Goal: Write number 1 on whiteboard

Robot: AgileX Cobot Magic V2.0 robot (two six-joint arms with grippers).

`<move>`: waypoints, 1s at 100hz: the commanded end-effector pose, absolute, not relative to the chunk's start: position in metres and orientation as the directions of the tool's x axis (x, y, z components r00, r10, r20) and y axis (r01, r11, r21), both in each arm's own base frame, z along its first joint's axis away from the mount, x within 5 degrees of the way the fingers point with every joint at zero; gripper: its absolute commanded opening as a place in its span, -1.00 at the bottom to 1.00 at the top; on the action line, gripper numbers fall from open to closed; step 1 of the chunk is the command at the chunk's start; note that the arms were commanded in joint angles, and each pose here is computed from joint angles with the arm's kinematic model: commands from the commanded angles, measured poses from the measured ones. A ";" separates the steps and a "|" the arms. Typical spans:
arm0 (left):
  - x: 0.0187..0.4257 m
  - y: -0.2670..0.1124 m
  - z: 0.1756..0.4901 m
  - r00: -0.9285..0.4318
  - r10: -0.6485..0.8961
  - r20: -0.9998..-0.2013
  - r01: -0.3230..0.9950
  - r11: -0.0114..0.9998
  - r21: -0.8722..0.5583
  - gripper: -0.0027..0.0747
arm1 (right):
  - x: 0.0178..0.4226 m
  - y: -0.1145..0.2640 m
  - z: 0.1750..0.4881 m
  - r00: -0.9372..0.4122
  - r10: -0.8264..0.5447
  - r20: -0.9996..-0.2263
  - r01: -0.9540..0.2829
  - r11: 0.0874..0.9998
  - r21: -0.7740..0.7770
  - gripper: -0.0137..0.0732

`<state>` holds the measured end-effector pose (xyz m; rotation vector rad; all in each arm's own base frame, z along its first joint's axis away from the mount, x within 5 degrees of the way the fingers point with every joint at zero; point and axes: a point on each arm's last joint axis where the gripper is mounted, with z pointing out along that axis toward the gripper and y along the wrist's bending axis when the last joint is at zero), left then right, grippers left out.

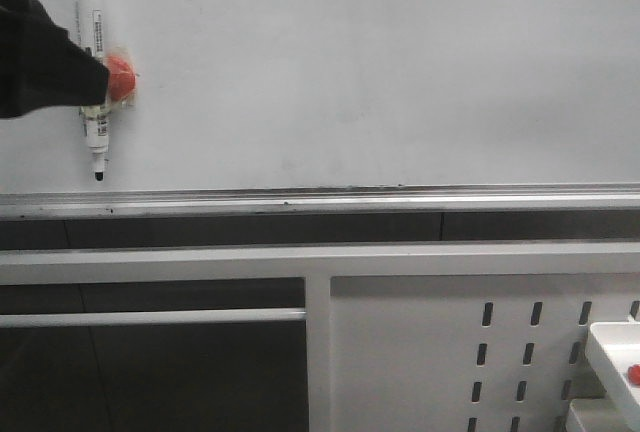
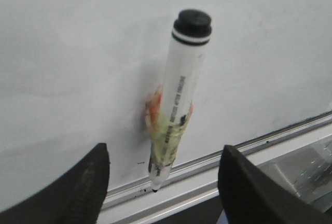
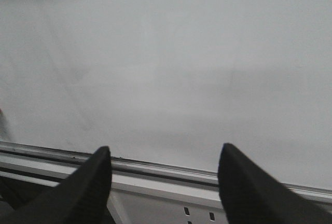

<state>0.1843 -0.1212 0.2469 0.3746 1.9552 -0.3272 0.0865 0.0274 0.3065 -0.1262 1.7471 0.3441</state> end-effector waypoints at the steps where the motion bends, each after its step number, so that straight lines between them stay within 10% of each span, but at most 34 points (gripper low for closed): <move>1: 0.192 -0.126 0.253 -0.348 0.082 -0.934 0.367 0.928 -0.056 0.16 | 0.089 0.027 0.322 -0.124 0.112 -0.986 -0.274 0.951 0.142 0.24; 100: 0.223 -0.138 0.234 -0.290 -0.203 -0.935 0.210 0.940 -0.270 0.16 | 0.089 0.027 0.322 -0.124 0.112 -0.986 -0.274 0.951 0.142 0.24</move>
